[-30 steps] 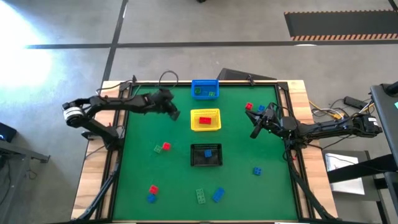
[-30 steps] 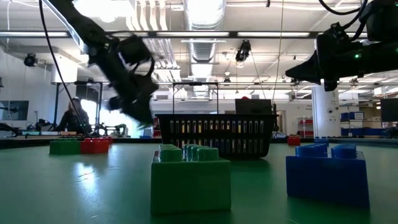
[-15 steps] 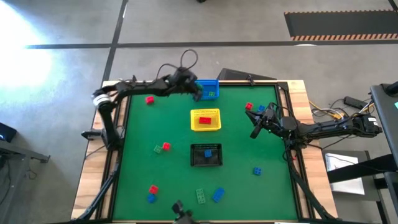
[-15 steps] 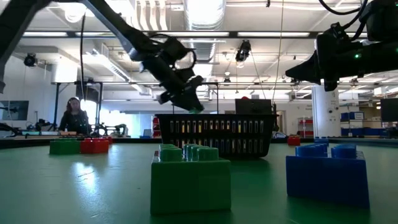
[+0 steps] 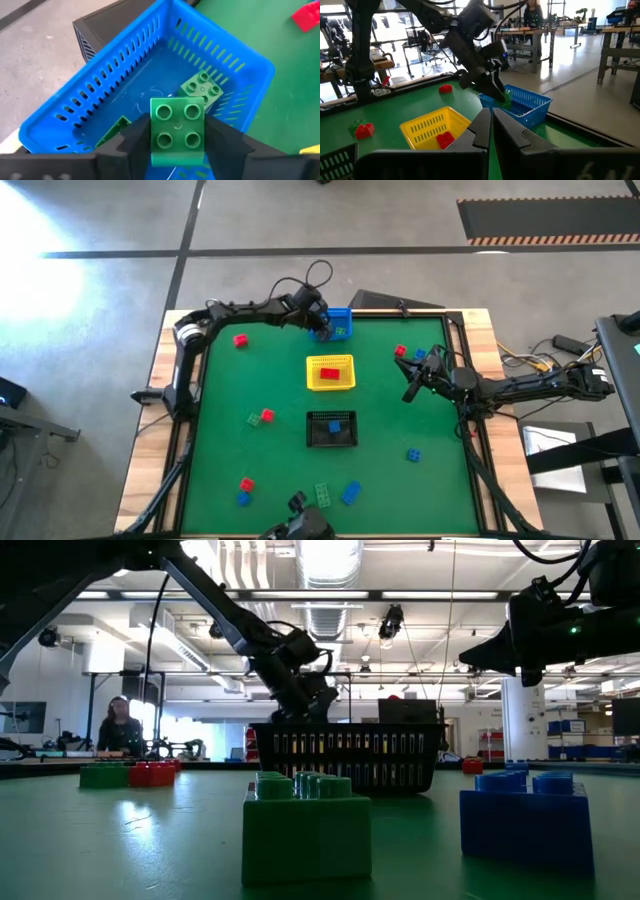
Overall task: Sort & place blocks by color
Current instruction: Put the green game piece into the blue bin, then put the red game piece into the yellow bin
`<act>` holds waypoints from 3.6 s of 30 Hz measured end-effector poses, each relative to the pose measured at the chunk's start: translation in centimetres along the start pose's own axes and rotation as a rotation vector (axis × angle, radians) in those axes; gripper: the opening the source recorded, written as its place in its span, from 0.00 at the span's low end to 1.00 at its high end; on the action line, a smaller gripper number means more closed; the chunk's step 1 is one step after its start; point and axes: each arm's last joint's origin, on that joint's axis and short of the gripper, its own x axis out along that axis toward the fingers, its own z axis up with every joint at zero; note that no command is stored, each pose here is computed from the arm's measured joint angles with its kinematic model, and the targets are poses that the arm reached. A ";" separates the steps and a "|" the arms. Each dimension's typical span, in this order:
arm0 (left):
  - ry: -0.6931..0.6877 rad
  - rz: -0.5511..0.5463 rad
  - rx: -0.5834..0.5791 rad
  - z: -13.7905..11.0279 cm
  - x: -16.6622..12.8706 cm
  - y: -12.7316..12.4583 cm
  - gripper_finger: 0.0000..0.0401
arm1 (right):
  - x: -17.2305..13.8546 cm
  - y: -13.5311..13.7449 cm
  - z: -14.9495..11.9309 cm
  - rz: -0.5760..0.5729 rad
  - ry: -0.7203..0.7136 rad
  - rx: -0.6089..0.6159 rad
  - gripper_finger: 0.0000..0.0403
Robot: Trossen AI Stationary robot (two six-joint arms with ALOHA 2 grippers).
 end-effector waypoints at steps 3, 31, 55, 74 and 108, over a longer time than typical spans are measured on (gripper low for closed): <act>-0.011 0.000 0.001 0.3 -0.5 -0.1 0.48 | 0.0 0.0 0.0 0.000 0.000 0.000 0.02; -0.573 -0.278 0.212 -14.1 -12.9 -4.4 0.13 | 0.0 0.0 0.5 -0.001 -0.047 -0.079 0.02; -0.699 -0.299 0.227 -19.4 -15.2 -3.4 0.08 | 6.6 -1.1 0.9 -0.522 0.594 0.035 0.26; -0.693 -0.298 0.227 -19.4 -15.2 -3.4 0.08 | 8.9 -6.0 -3.8 -0.845 0.705 0.170 0.68; -0.686 -0.297 0.226 -19.5 -15.1 -3.4 0.08 | 9.6 -5.9 -4.8 -0.724 0.781 0.172 0.55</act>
